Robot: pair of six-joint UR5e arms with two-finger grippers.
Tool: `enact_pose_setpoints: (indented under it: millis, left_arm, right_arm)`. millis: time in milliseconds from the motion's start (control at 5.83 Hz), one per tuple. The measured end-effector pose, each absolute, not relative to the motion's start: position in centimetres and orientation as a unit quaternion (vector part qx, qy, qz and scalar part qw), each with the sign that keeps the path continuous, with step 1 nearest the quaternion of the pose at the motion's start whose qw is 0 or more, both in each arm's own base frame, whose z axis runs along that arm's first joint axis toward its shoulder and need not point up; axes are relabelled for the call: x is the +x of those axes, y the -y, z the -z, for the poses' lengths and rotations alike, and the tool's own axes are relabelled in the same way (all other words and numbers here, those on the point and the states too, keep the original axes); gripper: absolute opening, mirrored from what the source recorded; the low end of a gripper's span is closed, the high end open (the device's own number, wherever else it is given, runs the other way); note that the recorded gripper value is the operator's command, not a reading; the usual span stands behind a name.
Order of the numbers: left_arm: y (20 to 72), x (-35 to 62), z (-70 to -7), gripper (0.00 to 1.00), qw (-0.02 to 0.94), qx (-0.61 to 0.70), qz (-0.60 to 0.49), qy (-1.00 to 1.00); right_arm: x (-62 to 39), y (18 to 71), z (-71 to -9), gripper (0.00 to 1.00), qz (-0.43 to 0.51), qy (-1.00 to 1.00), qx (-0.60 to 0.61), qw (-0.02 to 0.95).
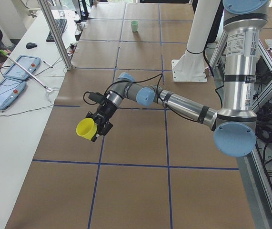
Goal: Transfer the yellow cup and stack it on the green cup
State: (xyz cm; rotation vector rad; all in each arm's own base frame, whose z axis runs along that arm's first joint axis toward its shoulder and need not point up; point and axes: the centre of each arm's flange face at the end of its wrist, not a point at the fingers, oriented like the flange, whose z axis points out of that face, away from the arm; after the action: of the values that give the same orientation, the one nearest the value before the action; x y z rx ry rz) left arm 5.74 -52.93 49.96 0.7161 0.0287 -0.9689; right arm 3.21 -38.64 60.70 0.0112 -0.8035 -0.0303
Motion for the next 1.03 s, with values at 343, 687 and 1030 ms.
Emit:
enact_pose_setpoints:
  millis: [343, 687, 1030]
  left_arm:
    - [54.2, 6.2, -46.3, 0.4, 0.818, 0.396, 0.38, -0.171]
    - [55.3, 8.2, -39.6, 0.41, 0.817, 0.462, 0.231, -0.255]
    - [56.9, 10.3, -30.5, 0.34, 0.789, 0.539, 0.101, -0.277]
  right_arm:
    - [3.1, 38.6, -61.4, 1.0, 0.013, 0.391, -0.001, 0.92]
    - [2.9, 38.6, -61.9, 1.0, 0.013, 0.392, -0.007, 0.92]
    - [2.8, 38.6, -62.0, 1.0, 0.014, 0.395, -0.009, 0.918]
